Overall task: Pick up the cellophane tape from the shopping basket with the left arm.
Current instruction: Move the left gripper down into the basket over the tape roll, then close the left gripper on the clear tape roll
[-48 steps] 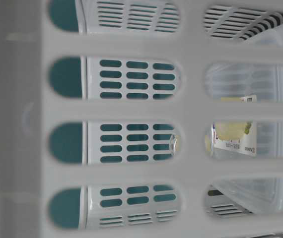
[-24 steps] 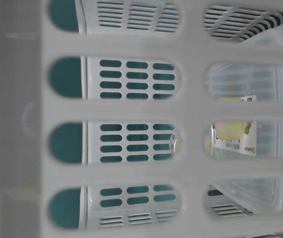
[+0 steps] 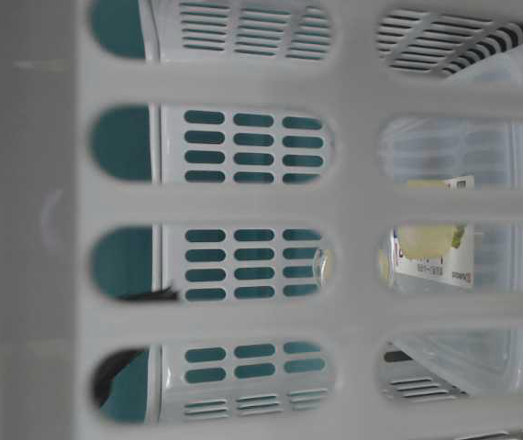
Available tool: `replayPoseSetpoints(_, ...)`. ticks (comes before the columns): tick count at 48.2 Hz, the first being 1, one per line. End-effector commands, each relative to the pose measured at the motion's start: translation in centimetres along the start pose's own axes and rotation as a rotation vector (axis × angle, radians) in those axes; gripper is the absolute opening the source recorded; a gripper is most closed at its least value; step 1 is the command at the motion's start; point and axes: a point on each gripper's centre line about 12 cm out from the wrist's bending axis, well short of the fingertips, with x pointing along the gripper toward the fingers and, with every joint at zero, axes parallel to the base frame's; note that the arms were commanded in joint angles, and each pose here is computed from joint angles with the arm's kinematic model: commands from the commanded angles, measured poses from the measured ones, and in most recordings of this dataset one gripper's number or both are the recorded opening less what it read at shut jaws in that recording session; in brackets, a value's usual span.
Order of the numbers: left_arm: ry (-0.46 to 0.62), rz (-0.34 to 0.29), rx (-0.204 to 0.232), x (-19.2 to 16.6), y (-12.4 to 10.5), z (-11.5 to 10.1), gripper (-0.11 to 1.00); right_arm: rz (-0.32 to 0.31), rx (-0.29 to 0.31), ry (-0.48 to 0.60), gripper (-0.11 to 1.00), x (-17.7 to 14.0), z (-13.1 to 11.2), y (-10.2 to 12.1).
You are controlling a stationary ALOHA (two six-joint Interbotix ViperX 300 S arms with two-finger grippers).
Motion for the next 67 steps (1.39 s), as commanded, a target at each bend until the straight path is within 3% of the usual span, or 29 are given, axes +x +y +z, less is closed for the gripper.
replayPoseSetpoints(1,0.000,0.001,0.005,0.2,-0.1,1.4,0.61,-0.003,0.002,-0.026,0.80,0.1,1.0,0.0)
replayPoseSetpoints(5,0.049,0.001,0.007,2.1,-0.2,1.6,0.81,-0.003,0.002,-0.028,0.79,0.0,1.0,0.0)
replayPoseSetpoints(9,0.084,0.001,0.008,3.5,-0.3,1.7,0.91,-0.003,0.003,-0.028,0.79,0.0,1.0,0.0)
replayPoseSetpoints(26,0.214,-0.010,0.035,9.3,-1.5,0.2,0.89,-0.003,0.002,-0.031,0.79,0.0,1.1,0.0)
replayPoseSetpoints(35,0.218,-0.013,0.042,10.4,-1.6,0.0,0.89,-0.003,0.002,-0.031,0.79,0.0,1.1,0.0)
replayPoseSetpoints(42,0.227,-0.015,0.074,10.8,-1.6,-0.2,0.89,-0.003,0.003,-0.031,0.79,0.0,1.1,0.0)
replayPoseSetpoints(67,0.267,-0.021,0.078,13.1,-2.2,-1.1,0.88,-0.001,0.003,-0.029,0.78,0.0,1.0,0.0)
